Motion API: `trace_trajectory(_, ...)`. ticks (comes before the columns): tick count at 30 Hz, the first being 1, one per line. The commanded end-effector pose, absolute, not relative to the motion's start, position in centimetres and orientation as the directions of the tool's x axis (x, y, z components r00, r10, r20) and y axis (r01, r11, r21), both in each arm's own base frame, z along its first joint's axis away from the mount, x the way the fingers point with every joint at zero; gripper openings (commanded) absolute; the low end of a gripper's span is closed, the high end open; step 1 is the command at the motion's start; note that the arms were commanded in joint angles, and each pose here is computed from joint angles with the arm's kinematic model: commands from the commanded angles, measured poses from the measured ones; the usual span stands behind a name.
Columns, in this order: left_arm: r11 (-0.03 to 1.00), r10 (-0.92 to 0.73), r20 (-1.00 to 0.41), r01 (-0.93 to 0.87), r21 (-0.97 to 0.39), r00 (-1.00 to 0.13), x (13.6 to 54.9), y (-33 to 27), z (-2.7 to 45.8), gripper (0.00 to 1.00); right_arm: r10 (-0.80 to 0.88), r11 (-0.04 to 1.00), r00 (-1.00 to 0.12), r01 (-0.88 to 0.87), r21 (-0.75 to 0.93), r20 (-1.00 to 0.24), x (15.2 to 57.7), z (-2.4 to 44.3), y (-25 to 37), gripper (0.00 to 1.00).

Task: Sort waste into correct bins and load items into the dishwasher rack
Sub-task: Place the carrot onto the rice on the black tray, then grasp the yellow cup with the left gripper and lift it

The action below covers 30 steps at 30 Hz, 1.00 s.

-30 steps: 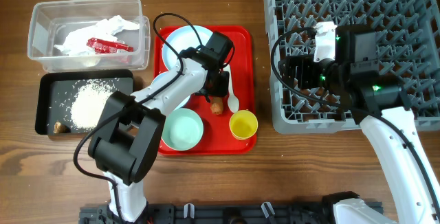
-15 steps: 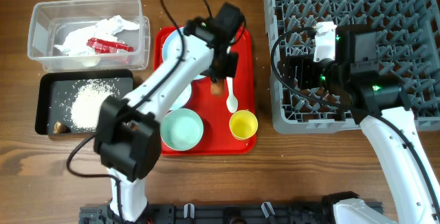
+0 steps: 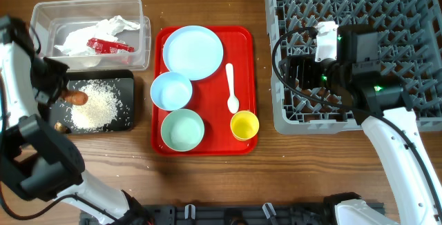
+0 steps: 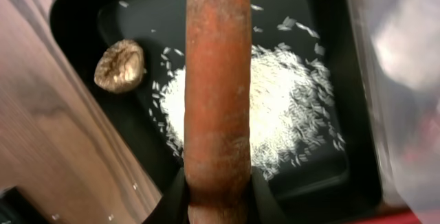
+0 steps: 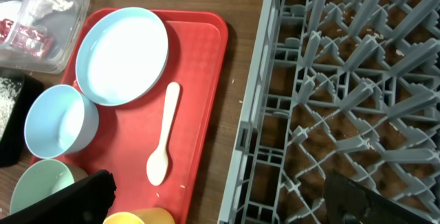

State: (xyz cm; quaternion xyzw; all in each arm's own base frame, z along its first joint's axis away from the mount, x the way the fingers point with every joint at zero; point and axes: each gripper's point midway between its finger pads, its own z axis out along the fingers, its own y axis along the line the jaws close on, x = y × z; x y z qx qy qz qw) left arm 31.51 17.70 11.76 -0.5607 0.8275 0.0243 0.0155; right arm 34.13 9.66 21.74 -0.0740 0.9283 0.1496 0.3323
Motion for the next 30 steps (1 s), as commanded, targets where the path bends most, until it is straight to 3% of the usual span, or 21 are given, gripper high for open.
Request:
trace_trajectory(1,0.263,-0.964,-0.028,-0.964,0.031,-0.264,29.5,17.7,7.0,0.04,-0.024,0.942,-0.772,-0.230,0.245,-0.635,34.3,21.8,9.8,1.00)
trace_trajectory(10,0.264,-0.961,-0.087,-0.964,-0.027,-0.261,30.5,18.3,3.6,0.22,-0.024,0.942,-0.772,-0.230,0.245,-0.635,34.3,21.8,9.8,1.00)
trace_trajectory(12,0.264,-0.962,-0.082,-0.964,-0.021,-0.262,30.4,18.3,3.1,0.36,-0.024,0.942,-0.772,-0.231,0.245,-0.636,34.3,21.8,9.8,1.00)
trace_trajectory(13,0.265,-0.962,-0.080,-0.964,-0.020,-0.262,30.5,18.2,3.0,0.51,-0.023,0.942,-0.772,-0.230,0.245,-0.636,34.3,21.8,9.8,1.00)
trace_trajectory(17,0.266,-0.961,-0.082,-0.964,-0.023,-0.263,30.5,18.3,3.0,0.60,-0.024,0.942,-0.772,-0.231,0.245,-0.635,34.3,21.8,9.8,1.00)
trace_trajectory(21,0.445,-0.895,-0.055,-0.879,-0.170,-0.443,33.1,16.7,5.9,0.60,-0.023,0.942,-0.771,-0.231,0.245,-0.636,34.4,21.8,9.8,1.00)
trace_trajectory(25,0.628,-0.778,-0.214,-0.742,-0.235,-0.591,34.2,14.6,14.2,0.62,-0.021,0.940,-0.761,-0.236,0.246,-0.648,34.6,22.1,9.9,1.00)
trace_trajectory(27,0.760,-0.650,-0.287,-0.588,-0.278,-0.704,34.7,10.0,17.7,0.63,-0.021,0.927,-0.757,-0.259,0.270,-0.653,34.6,22.3,10.5,1.00)
trace_trajectory(30,0.882,-0.432,-0.273,-0.340,-0.326,-0.860,35.0,1.4,18.5,0.64,-0.008,0.907,-0.766,-0.276,0.317,-0.643,34.3,22.5,11.3,1.00)
